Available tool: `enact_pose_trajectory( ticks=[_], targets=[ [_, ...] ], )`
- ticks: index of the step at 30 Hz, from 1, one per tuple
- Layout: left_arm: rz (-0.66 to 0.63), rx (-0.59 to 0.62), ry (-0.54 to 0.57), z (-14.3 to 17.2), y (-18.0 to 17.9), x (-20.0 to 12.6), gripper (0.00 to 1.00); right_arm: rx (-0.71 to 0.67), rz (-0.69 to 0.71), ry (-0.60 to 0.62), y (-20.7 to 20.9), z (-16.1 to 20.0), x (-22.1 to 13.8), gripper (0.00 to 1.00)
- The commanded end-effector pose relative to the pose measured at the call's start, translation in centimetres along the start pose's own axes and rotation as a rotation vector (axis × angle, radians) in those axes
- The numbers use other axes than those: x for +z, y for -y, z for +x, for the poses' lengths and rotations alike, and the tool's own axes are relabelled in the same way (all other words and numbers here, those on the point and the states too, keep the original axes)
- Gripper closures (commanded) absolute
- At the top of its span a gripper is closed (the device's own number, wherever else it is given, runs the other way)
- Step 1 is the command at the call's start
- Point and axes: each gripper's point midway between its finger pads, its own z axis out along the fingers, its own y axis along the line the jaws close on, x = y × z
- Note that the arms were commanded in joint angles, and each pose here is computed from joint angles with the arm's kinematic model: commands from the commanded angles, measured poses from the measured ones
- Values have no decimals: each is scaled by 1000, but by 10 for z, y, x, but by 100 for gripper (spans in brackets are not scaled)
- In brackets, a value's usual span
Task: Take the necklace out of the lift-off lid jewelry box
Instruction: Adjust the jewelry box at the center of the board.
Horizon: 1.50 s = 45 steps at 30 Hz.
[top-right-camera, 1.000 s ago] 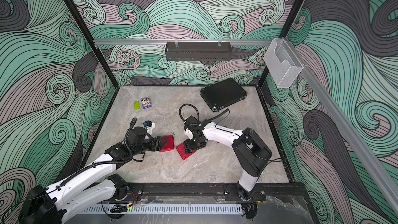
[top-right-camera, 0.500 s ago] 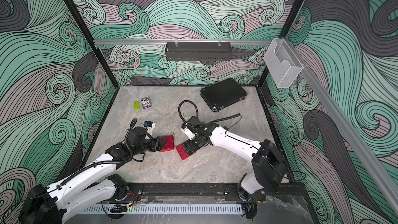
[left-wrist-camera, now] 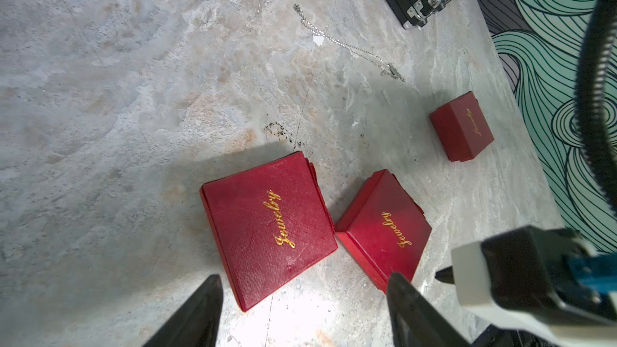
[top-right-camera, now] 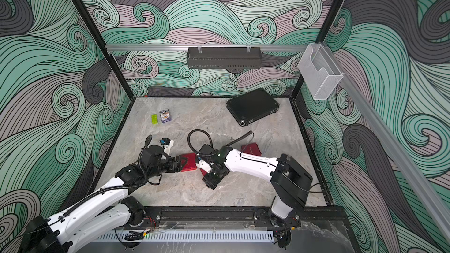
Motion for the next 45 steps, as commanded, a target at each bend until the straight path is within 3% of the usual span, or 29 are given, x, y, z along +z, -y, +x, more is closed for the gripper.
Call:
enact_pose_trajectory(
  ticks=[1, 7, 16, 25, 28, 31, 34, 35, 38, 45],
  targets=[
    [-33, 3, 35, -5, -8, -5, 24, 29, -29, 22, -9, -3, 7, 46],
    [-46, -11, 90, -6, -14, -12, 24, 55, 8, 57, -2, -26, 26, 68],
    [-85, -25, 125, -3, -26, -22, 24, 83, 92, 145, 21, -73, 31, 71],
    [-63, -33, 134, -1, -25, -24, 24, 132, 91, 225, 63, -102, 11, 71],
    [-54, -25, 129, 0, -23, -24, 24, 103, 63, 215, 68, -108, 1, 65],
    [-50, -18, 129, -1, -21, -24, 24, 9, 51, 171, 60, -104, -10, 37],
    [-45, -12, 127, -1, -20, -24, 24, -50, 164, 149, 77, -97, -21, 6],
    [-40, -8, 126, -1, -19, -24, 24, -74, 210, 142, 84, -94, -24, 1],
    [-24, 3, 118, -1, -16, -23, 24, -104, 282, 107, 101, -88, -30, 0],
    [1, 14, 100, 0, -11, -19, 24, -93, 296, 66, 121, -91, -23, 1]
  ],
)
